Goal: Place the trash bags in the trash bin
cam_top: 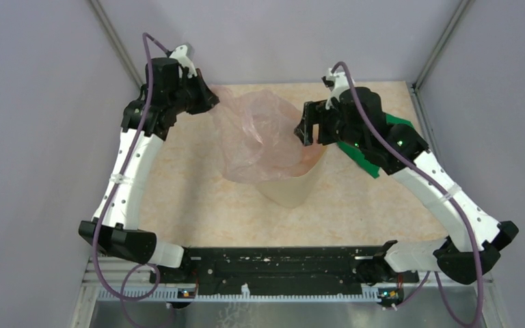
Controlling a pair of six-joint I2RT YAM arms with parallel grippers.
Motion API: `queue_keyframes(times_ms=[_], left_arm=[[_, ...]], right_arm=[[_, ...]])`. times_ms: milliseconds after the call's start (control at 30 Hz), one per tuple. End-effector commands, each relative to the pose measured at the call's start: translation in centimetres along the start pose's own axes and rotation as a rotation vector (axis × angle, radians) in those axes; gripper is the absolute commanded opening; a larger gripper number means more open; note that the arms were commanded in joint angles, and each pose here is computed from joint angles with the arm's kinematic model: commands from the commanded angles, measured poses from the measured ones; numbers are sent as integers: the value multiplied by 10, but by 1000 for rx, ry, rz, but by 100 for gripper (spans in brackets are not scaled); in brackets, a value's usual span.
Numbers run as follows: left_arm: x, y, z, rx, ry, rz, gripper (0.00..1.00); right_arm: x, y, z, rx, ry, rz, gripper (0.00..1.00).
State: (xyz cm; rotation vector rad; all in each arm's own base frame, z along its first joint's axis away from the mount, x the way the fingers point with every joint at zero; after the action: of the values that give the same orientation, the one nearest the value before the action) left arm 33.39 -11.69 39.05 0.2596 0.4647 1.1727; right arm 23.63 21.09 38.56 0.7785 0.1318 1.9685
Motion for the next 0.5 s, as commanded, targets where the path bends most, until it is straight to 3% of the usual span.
queue_keyframes(times_ms=[0, 233, 400, 467], left_arm=[[-13, -3, 13, -33, 0, -69, 0], [-35, -2, 11, -19, 1, -162, 0], [-50, -3, 5, -2, 7, -215, 0], [-55, -1, 4, -5, 17, -242, 0]], right_arm=[[-29, -16, -15, 29, 69, -167, 70], [-57, -33, -8, 16, 76, -317, 49], [-53, -26, -1, -3, 58, -314, 48], [-51, -13, 6, -43, 39, -306, 55]])
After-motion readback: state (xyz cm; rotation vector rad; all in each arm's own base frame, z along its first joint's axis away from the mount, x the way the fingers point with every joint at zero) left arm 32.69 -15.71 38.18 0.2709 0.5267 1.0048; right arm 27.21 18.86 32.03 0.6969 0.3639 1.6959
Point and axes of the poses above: each gripper's point midway between its finger pads, its own y axis back along the fingers, its own x axis along the line the jaws close on, z = x × y, the point moved 5 cm from there along y, back along the fingers, and after that the axes turned 14 degrees about -y, right-handed, at the moved point
